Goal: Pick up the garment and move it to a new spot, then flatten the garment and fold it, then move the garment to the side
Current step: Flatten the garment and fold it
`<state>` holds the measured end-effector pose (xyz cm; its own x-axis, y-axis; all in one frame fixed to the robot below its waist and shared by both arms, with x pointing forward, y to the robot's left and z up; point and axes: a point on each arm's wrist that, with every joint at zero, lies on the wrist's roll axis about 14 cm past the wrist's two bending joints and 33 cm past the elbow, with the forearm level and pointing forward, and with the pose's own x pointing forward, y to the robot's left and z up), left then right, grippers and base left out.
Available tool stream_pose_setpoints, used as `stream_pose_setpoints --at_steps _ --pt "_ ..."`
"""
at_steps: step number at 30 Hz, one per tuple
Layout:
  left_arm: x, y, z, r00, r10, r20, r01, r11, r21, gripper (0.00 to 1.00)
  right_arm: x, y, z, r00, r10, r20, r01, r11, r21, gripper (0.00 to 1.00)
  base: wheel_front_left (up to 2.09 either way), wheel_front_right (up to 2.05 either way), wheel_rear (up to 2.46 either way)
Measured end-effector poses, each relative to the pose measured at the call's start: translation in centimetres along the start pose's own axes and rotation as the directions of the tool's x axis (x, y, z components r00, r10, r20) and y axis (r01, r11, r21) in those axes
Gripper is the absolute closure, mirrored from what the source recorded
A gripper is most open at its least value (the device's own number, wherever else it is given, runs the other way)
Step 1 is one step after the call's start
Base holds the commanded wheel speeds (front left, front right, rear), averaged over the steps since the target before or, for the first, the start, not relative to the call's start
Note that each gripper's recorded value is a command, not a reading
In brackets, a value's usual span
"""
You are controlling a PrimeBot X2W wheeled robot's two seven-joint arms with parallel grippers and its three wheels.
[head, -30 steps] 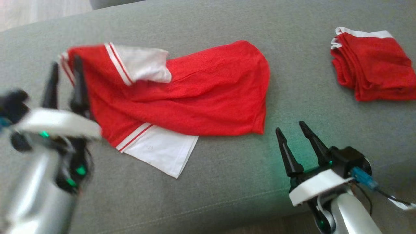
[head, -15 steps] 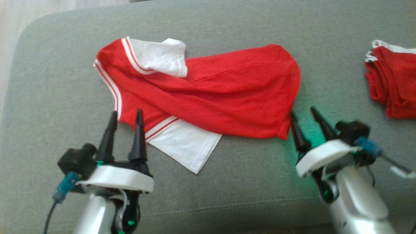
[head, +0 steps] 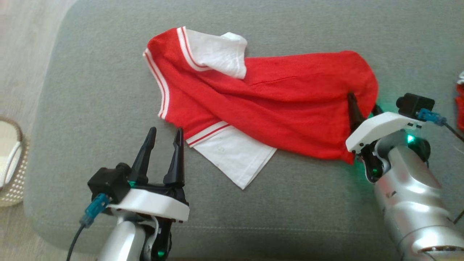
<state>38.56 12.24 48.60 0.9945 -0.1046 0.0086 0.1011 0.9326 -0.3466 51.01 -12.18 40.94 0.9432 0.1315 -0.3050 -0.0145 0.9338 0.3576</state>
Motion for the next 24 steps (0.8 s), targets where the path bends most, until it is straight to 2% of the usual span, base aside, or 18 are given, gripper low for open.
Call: stream_pose_setpoints --at_steps 1,5,8,12,19,20,21,22,24 --pt "-0.1 0.2 0.0 1.0 0.007 0.0 -0.007 1.0 0.001 0.0 0.1 0.0 -0.8 1.0 -0.004 -0.03 0.004 1.0 0.005 1.0 0.0 0.0 0.0" --pt "-0.4 0.9 0.3 0.999 0.032 0.006 -0.032 0.999 0.0 0.0 1.0 1.0 -1.0 0.999 0.013 -0.038 -0.013 1.0 0.005 1.0 0.0 0.0 0.0" --pt "-0.5 1.3 0.7 0.998 0.054 0.019 -0.054 0.999 -0.004 0.0 3.0 2.8 4.7 0.991 0.066 0.119 -0.065 0.998 -0.014 1.0 0.0 0.0 0.0" --pt "-0.9 1.7 0.9 0.997 0.072 0.025 -0.072 0.997 -0.001 0.0 4.3 5.6 11.2 0.952 0.137 0.275 -0.129 0.99 -0.047 1.0 0.0 0.0 0.0" --pt "-0.8 2.0 0.5 0.997 0.082 0.009 -0.082 0.997 -0.007 0.0 6.7 11.3 17.1 0.907 0.265 0.328 -0.22 0.961 -0.167 1.0 0.0 0.0 0.0" --pt "-0.6 2.0 0.5 0.997 0.08 0.009 -0.08 0.997 -0.005 0.0 6.8 12.8 17.9 0.888 0.302 0.346 -0.249 0.95 -0.19 0.81 0.0 0.0 0.0" --pt "-0.3 2.0 0.4 0.997 0.077 0.009 -0.077 0.997 -0.003 0.0 6.8 14.3 18.6 0.868 0.336 0.365 -0.281 0.939 -0.197 0.19 0.0 0.0 0.0" --pt "-0.1 1.9 0.5 0.997 0.074 0.011 -0.074 0.997 -0.001 0.0 6.9 15.5 18.9 0.855 0.362 0.372 -0.31 0.931 -0.193 0.0 0.0 0.0 0.0" --pt "0.3 1.8 0.6 0.998 0.068 0.015 -0.068 0.998 0.001 0.0 7.0 17.0 18.1 0.846 0.4 0.352 -0.34 0.914 -0.221 0.0 0.0 0.0 0.0"
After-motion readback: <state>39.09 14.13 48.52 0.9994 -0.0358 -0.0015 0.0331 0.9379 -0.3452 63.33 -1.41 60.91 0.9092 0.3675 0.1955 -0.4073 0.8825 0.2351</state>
